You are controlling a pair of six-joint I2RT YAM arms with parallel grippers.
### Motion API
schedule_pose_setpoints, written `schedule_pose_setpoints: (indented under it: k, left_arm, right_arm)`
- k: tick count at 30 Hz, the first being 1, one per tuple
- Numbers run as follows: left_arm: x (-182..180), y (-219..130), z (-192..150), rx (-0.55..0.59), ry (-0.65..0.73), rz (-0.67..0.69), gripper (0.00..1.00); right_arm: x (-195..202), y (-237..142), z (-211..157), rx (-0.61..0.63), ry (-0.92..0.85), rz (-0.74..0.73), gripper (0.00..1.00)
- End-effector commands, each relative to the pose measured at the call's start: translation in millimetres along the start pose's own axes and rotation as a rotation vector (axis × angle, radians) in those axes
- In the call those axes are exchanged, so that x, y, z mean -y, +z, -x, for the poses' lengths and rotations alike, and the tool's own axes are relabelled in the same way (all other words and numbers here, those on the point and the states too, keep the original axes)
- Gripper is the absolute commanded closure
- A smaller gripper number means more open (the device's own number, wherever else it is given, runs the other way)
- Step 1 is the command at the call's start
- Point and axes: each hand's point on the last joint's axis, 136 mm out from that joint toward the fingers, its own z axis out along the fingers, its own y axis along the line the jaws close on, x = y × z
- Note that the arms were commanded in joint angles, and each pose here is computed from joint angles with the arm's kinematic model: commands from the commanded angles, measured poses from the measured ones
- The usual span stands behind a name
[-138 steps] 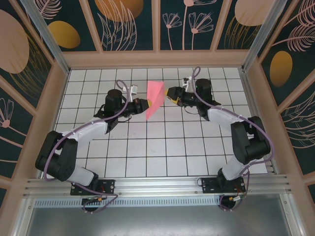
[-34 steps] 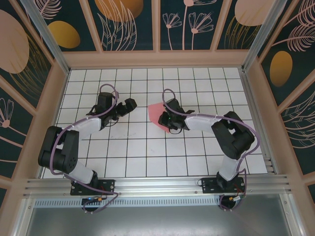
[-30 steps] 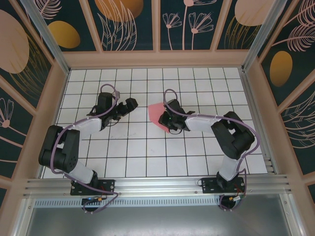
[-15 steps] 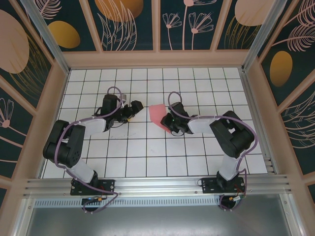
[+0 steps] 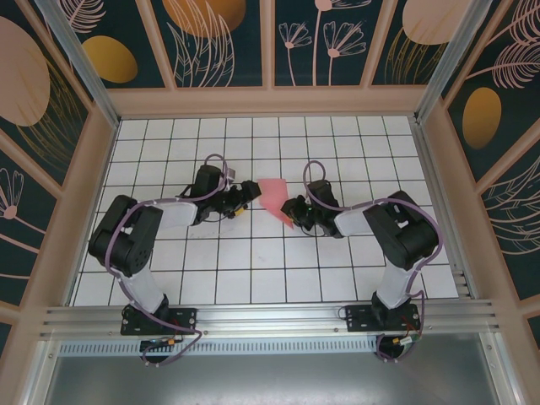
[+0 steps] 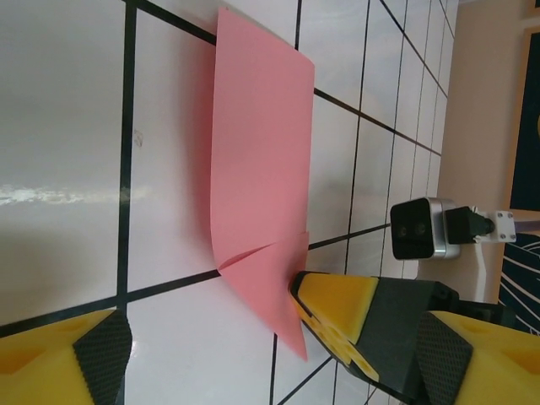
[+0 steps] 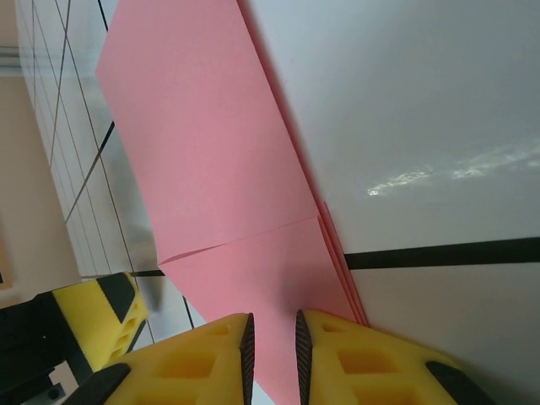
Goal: Fold a paper plane with a square sheet of paper (pick it up from the middle)
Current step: Fold the wing for the fifth time at the center of the table.
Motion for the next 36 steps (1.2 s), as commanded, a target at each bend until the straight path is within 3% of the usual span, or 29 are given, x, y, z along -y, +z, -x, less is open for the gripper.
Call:
schedule_pose_setpoints:
  k: [1,10,25,36]
  left_arm:
    - [10,10,0,-0.029,-0.002,-0.021,0.15]
    - [6,25,-6,-0.075,-0.01,0.001,0.29]
    - [-2,38,-17,-0.139,-0.005,0.026,0.34]
    - [4,44,-21,-0.169,0.006,-0.007,0.63]
  right_arm:
    - [41,-3,-18,-0.053,0.051,-0.11,0.76]
    - [41,-2,-20,-0.067,0.044,-0.098,0.76]
    - [38,-4,-12,-0.064,0.059,-0.062,0.76]
    - [27,-3,-8,-0.067,0.026,-0.039,0.75]
